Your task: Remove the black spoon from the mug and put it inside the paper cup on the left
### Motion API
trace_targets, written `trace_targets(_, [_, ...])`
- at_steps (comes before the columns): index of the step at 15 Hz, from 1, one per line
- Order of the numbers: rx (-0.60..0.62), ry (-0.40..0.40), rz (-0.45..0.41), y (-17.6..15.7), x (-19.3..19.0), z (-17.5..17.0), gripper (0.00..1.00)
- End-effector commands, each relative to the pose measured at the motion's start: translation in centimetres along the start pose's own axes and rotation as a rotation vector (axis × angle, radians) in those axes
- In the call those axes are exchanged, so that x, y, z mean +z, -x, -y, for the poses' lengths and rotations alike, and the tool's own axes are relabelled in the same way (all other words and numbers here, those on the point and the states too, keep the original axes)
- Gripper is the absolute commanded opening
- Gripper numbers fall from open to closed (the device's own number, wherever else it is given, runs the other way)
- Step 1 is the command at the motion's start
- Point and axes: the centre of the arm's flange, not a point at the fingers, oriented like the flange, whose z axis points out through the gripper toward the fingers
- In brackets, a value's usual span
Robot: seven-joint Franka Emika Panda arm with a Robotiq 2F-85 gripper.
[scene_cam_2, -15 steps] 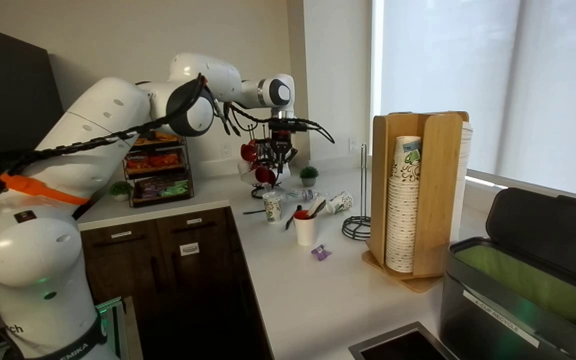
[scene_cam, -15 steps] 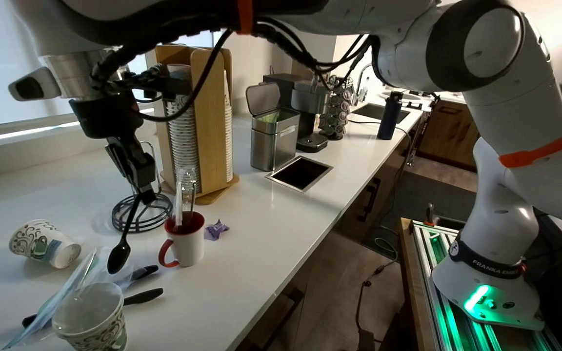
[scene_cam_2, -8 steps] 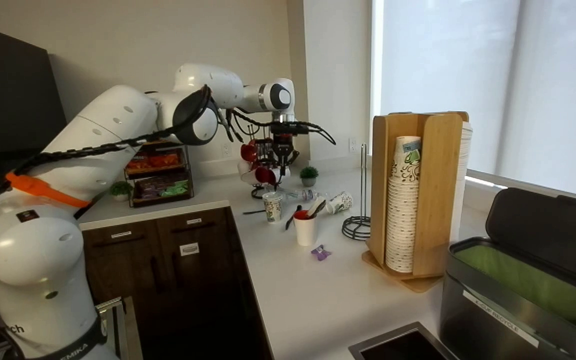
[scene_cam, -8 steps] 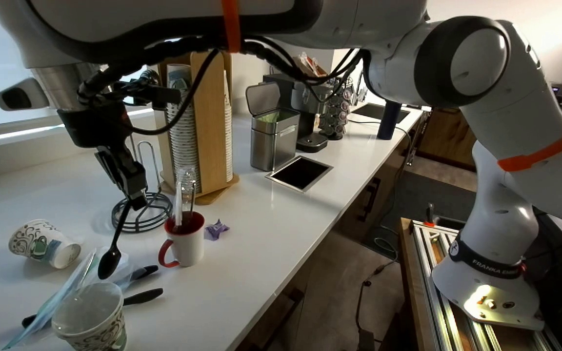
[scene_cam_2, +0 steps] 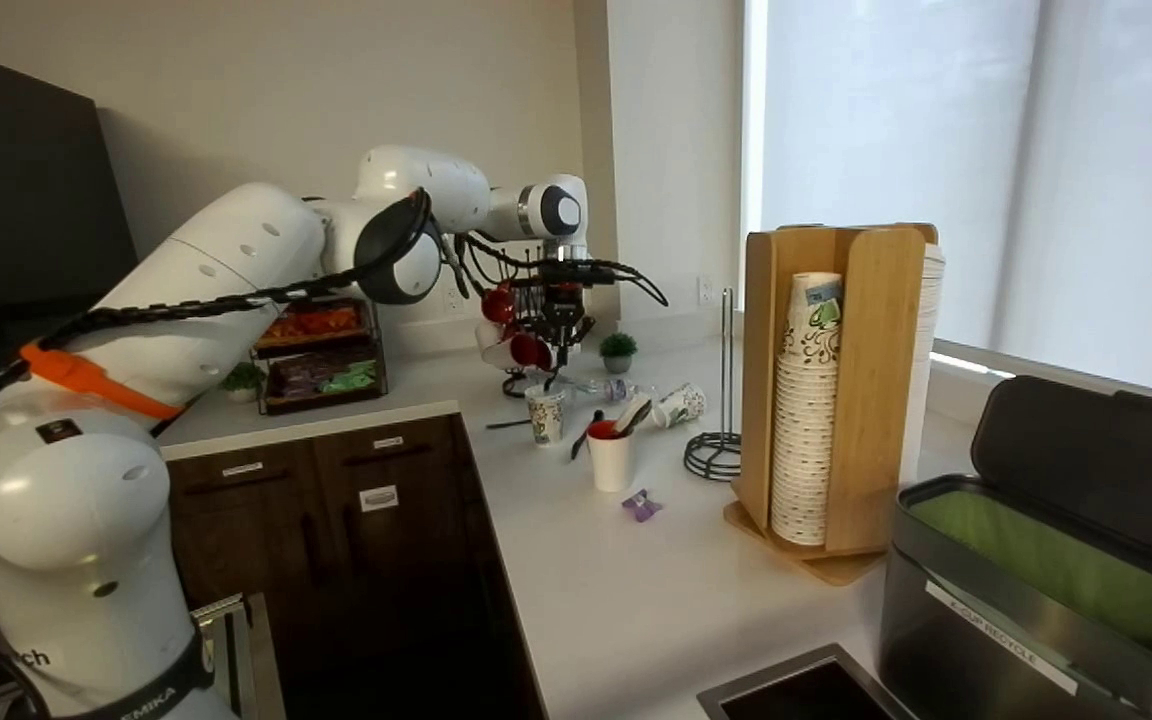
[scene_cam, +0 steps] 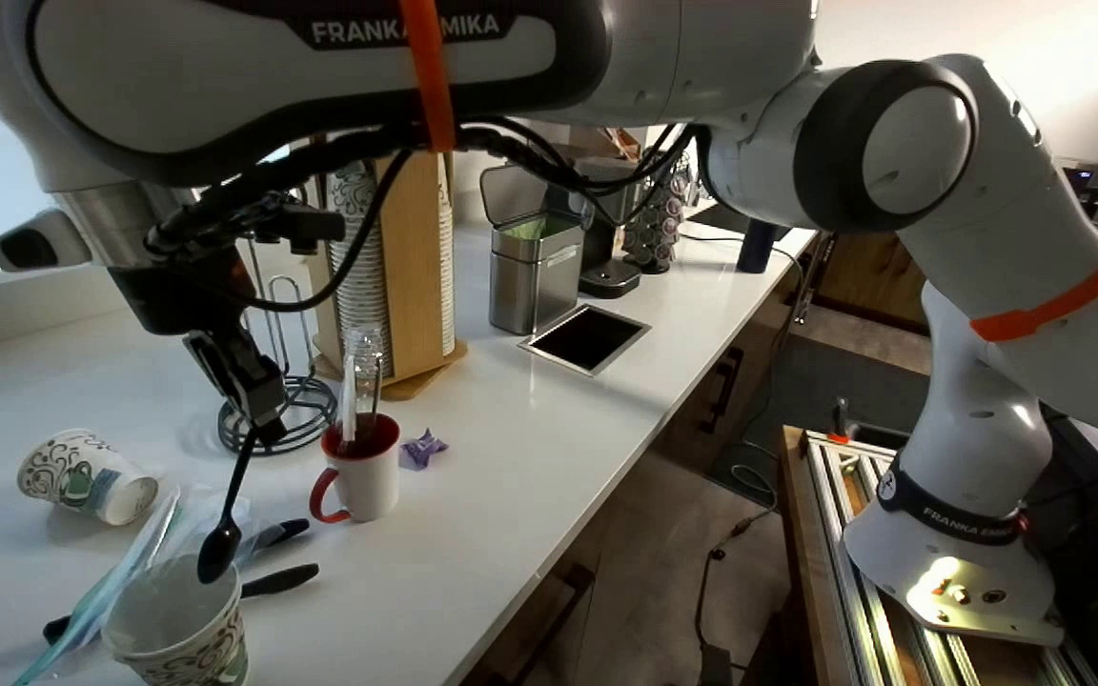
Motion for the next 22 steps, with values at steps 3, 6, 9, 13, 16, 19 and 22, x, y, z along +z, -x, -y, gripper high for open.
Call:
trace_targets(3, [-0.06,0.062,0.078,-5.1,0.2,-1.1,0.01])
trace_targets(6, [-0.072,0.095,0.131,-7.4,1.1,-1.1,0.01])
trace_targets(9, [-0.109,0.086,0.184,-9.3,2.5,-0.6,0.01])
trace_targets(13, [-0.158,0.07,0.222,-10.3,3.9,-0.3,0.01])
trace_targets(16, [-0.188,0.067,0.235,-10.5,4.4,-0.4,0.01])
trace_targets(19, [-0.208,0.084,0.233,-10.7,3.7,-0.6,0.01])
trace_targets(22, [-0.226,0.101,0.23,-11.1,2.2,-0.5,0.01])
